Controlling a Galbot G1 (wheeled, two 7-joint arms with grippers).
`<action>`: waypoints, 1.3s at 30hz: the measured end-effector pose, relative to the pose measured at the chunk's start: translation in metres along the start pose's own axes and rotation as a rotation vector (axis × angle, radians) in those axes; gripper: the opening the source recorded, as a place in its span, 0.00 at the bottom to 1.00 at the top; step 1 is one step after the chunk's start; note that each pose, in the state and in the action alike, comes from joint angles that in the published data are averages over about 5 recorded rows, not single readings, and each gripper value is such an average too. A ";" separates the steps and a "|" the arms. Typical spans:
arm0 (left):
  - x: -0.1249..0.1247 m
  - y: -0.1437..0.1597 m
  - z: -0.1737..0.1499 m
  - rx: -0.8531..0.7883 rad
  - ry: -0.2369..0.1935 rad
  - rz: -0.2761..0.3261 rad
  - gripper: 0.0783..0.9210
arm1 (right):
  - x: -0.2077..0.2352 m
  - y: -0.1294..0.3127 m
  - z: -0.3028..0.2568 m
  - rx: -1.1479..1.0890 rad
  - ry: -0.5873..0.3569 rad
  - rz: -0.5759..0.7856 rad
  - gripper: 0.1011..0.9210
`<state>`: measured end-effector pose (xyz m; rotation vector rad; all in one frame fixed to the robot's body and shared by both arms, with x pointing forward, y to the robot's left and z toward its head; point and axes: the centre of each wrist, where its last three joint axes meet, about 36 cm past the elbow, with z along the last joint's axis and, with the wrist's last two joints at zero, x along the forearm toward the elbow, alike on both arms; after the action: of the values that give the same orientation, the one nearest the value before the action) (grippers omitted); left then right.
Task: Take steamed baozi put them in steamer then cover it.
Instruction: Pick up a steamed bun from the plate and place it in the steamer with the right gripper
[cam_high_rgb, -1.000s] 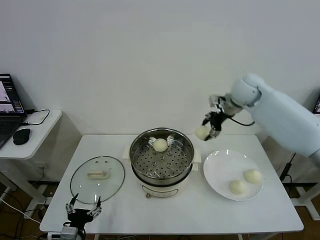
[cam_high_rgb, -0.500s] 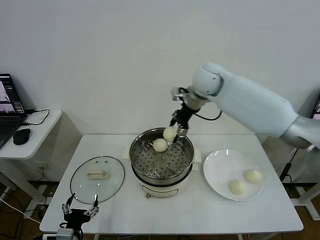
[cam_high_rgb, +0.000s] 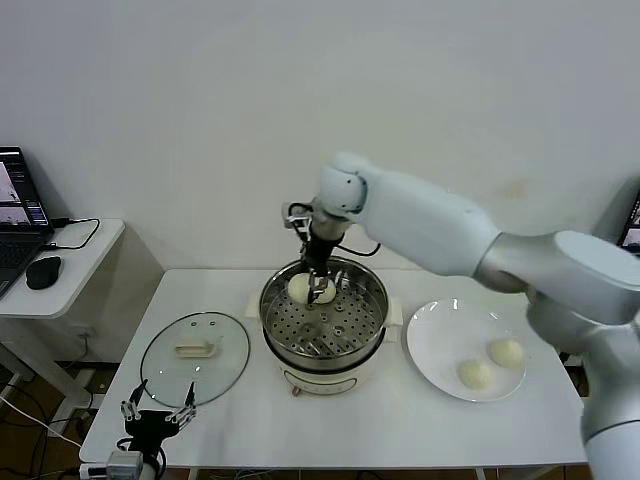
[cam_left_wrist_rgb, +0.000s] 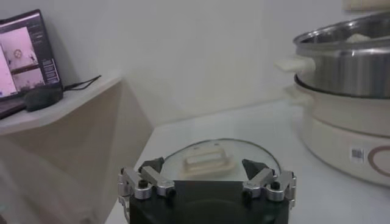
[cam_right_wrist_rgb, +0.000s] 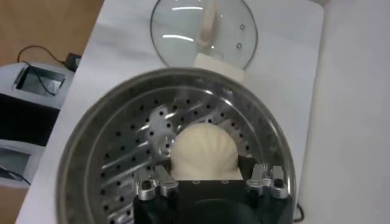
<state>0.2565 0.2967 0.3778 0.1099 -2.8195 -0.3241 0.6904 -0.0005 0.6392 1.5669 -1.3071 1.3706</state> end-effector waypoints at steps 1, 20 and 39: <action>0.000 0.000 0.000 0.001 -0.001 0.001 0.88 | -0.005 0.000 -0.004 0.003 0.003 -0.004 0.69; -0.002 -0.006 -0.001 0.021 -0.005 0.010 0.88 | -0.057 0.004 -0.035 0.033 0.044 -0.040 0.70; 0.000 -0.013 -0.009 0.039 -0.015 0.025 0.88 | 0.005 0.013 -0.001 0.054 -0.020 0.050 0.88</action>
<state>0.2598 0.2819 0.3831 0.0813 -2.8400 -0.2650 0.6776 -0.0039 0.6428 1.5976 -1.3396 1.4348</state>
